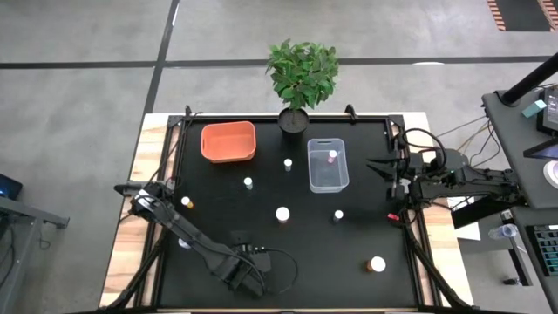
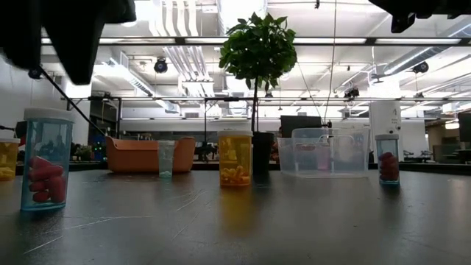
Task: Pick and place medicine bottles into bin by pill shape (circle, oval)
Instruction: Put the blue tablet pill bottle into the orange bin
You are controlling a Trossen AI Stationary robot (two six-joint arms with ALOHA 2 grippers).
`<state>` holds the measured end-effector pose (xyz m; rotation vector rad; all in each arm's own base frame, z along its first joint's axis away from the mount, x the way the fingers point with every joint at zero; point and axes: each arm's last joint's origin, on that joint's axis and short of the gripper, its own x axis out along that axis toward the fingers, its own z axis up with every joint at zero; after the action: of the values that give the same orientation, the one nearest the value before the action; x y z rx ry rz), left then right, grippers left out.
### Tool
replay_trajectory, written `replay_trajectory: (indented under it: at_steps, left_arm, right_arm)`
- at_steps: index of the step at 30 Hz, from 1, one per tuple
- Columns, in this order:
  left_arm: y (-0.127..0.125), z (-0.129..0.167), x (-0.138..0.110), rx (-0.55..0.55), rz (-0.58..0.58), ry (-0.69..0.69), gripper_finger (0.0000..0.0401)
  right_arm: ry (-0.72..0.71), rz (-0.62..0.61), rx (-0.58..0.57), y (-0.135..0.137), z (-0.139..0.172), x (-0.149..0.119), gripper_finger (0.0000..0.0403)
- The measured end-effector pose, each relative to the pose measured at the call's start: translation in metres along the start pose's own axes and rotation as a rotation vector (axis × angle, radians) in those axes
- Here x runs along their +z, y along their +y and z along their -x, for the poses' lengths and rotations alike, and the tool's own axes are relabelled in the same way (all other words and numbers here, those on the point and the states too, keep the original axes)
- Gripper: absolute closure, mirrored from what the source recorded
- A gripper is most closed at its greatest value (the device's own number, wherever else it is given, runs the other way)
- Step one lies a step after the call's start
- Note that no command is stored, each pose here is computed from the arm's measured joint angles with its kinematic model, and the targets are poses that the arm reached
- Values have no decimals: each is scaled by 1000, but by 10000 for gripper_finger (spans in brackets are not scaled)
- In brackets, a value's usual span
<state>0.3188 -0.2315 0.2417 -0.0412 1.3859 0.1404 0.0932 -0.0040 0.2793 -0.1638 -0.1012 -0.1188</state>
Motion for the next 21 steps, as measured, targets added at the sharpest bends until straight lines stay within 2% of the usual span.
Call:
replay_trajectory:
  at_steps: [6, 16, 21]
  left_arm:
    - [4, -19, -7, 35, -5, 40, 175]
    - [4, -34, -6, 6, 8, 11, 177]
    - [4, -34, -7, 7, 6, 13, 215]
  right_arm:
    - [0, 0, 0, 0, 0, 0, 344]
    - [0, 0, 0, 0, 0, 0, 344]
    - [1, 0, 0, 0, 0, 0, 344]
